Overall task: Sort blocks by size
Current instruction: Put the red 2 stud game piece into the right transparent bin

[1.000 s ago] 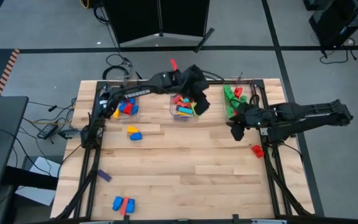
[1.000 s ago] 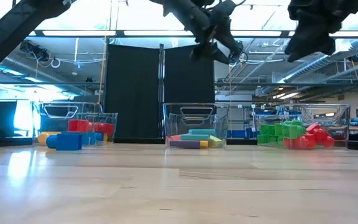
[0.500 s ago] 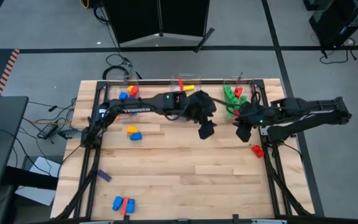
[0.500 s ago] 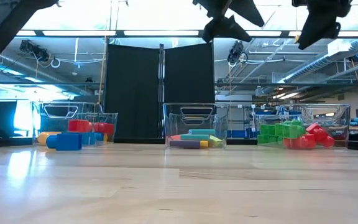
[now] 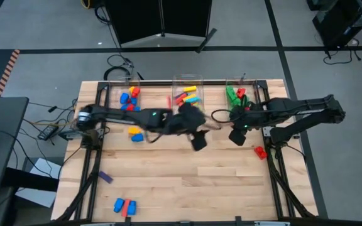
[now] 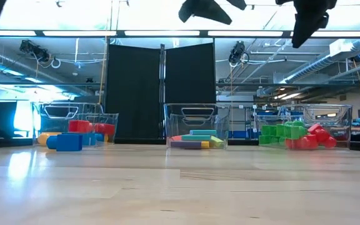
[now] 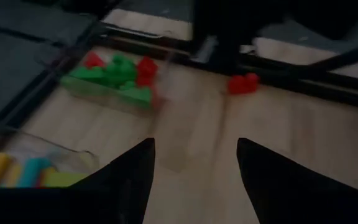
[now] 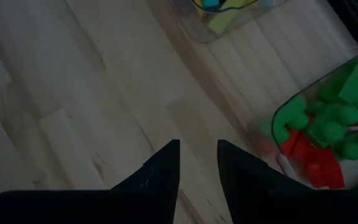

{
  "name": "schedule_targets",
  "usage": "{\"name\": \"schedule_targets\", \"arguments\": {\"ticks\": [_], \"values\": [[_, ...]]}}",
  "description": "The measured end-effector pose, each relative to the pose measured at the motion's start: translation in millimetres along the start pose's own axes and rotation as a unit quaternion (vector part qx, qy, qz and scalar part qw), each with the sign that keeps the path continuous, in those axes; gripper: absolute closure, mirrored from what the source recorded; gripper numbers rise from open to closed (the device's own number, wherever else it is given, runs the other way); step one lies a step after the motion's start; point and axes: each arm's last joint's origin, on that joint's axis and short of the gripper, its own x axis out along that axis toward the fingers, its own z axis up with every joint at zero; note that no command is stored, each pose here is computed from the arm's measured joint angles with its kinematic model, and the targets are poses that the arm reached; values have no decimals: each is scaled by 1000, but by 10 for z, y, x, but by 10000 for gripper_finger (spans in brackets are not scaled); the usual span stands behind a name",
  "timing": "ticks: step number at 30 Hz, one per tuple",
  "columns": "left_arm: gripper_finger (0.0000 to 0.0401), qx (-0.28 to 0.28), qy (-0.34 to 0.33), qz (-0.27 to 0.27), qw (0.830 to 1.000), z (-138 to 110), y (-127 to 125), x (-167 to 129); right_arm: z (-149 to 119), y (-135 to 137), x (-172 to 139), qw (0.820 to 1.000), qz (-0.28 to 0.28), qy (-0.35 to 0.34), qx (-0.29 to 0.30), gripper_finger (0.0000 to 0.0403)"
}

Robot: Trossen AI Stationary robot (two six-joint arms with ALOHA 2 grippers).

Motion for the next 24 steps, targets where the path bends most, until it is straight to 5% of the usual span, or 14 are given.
{"name": "schedule_targets", "arguments": {"ticks": [13,24], "values": [[167,-86,-51,-129,987,-1210,247,-936,160,233,252,999,11,-4,50,285],[167,-83,-86,-180,976,-1596,492,-1570,249,453,709,995,-26,57,71,232]]}}
